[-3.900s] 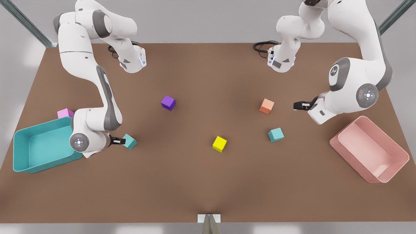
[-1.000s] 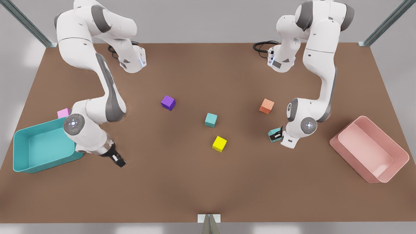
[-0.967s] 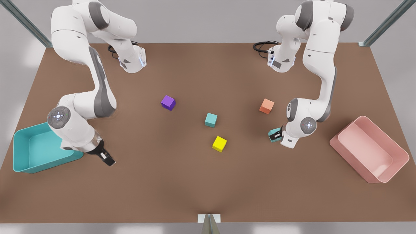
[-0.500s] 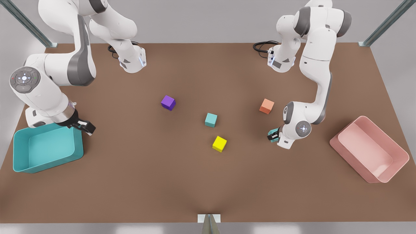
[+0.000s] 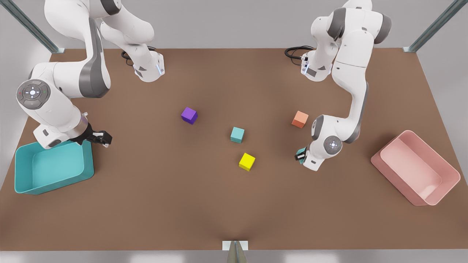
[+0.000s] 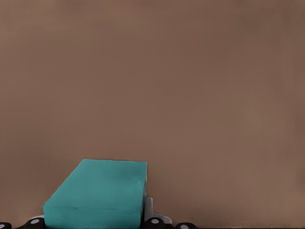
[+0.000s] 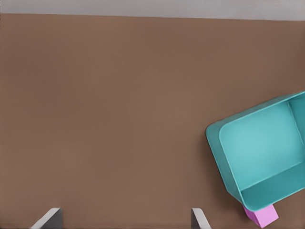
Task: Stack the two blue cubes on top of each other
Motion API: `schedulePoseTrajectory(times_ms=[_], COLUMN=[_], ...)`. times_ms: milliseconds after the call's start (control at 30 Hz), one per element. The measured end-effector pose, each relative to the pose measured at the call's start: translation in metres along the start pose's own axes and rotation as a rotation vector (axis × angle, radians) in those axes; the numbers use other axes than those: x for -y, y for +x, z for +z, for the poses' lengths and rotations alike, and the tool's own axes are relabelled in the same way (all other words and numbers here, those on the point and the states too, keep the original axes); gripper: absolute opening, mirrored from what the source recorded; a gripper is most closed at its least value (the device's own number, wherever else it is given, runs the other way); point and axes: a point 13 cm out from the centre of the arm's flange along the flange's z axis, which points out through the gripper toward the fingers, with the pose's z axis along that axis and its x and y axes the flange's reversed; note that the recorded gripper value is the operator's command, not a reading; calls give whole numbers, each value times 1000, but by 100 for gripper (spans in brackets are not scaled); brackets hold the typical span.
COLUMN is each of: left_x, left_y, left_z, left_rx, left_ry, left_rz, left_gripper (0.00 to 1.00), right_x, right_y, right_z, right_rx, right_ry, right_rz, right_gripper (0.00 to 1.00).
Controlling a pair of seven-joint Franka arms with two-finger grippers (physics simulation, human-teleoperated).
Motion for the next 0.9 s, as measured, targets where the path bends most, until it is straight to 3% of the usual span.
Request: schedulePoseTrajectory(times_ms=[67,133,267,333,600,900], left_x=[78,157,246,257,254,266], left_y=[22,85,206,233,232,206], left_z=[-50,-67,-54,-39,-5,-2], left_rx=[9,-5,-79,-118,-149,-99], left_ry=[39,28,-10,-34,-67,1], left_rz=[108,232,350,342,188,59], left_gripper=[58,58,59,59,59,59], right_x=[0,0,-6,-6,-7,-7], right_y=[0,0,1,1,1,1], right_z=[0,1,2,3,3,3], right_rx=[-1,-2,-6,-7,-7,-7], right_ry=[0,1,0,0,0,0], right_rz=[-19,-37,-75,-88,-127,-154], right_gripper=[100,100,100,100,100,100])
